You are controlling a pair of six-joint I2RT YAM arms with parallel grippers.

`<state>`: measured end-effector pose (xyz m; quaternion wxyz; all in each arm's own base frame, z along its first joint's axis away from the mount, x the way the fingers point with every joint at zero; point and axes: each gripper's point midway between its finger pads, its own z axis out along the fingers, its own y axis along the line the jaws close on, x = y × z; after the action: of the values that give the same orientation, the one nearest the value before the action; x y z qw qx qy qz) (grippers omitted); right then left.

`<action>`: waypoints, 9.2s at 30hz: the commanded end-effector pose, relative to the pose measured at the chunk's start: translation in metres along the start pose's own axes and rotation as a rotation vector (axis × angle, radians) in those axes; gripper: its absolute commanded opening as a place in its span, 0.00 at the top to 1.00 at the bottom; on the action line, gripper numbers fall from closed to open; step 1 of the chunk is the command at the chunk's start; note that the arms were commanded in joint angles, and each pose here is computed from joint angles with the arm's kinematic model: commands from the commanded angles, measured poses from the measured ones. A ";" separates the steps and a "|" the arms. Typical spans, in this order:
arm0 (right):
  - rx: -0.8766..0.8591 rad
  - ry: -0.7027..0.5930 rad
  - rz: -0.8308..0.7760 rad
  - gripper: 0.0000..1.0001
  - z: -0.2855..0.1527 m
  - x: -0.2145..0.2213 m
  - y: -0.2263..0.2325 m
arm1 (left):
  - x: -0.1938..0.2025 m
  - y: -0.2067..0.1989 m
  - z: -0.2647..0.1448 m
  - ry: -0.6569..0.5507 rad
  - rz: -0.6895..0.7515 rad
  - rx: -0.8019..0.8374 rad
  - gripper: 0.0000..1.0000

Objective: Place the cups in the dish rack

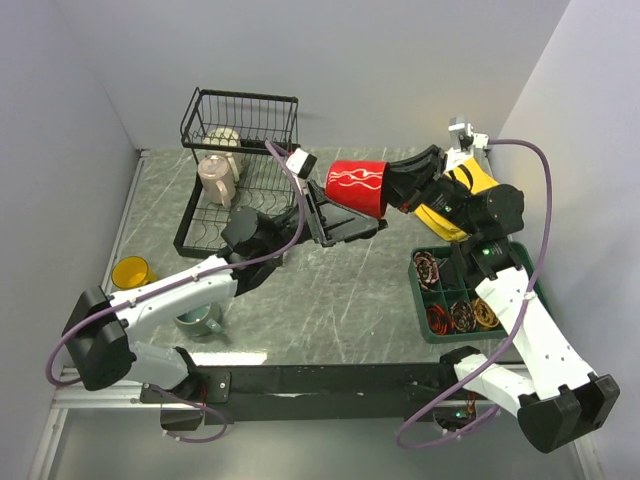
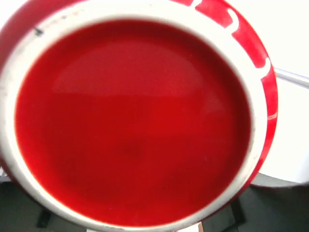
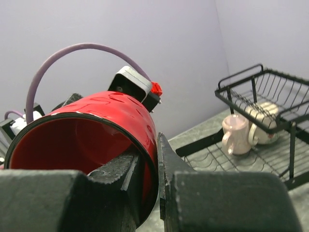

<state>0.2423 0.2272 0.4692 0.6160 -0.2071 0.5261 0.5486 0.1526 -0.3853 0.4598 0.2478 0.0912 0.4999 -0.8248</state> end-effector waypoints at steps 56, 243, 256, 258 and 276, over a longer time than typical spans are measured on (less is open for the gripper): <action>-0.038 0.486 -0.278 0.22 -0.088 0.085 -0.022 | -0.072 0.027 -0.191 -0.427 0.399 -0.643 0.99; 0.188 0.425 -0.236 0.18 -0.199 0.130 -0.101 | -0.234 -0.001 -0.444 -1.158 0.485 -1.409 0.99; -0.192 0.663 -0.025 0.18 -0.109 0.128 -0.025 | -0.181 -0.063 -0.237 -0.775 0.444 -0.520 0.99; -0.272 0.655 -0.050 0.18 -0.081 0.125 -0.010 | -0.172 -0.075 -0.218 -0.759 0.399 -0.423 0.99; -0.298 0.316 0.342 0.05 0.074 0.061 0.057 | -0.159 -0.101 -0.124 -0.807 0.221 -0.051 0.99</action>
<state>0.2159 0.3290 0.4067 0.3594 -0.3345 0.6051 0.6267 0.2464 -0.2028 0.4749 0.4742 -0.2029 0.4793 -0.7101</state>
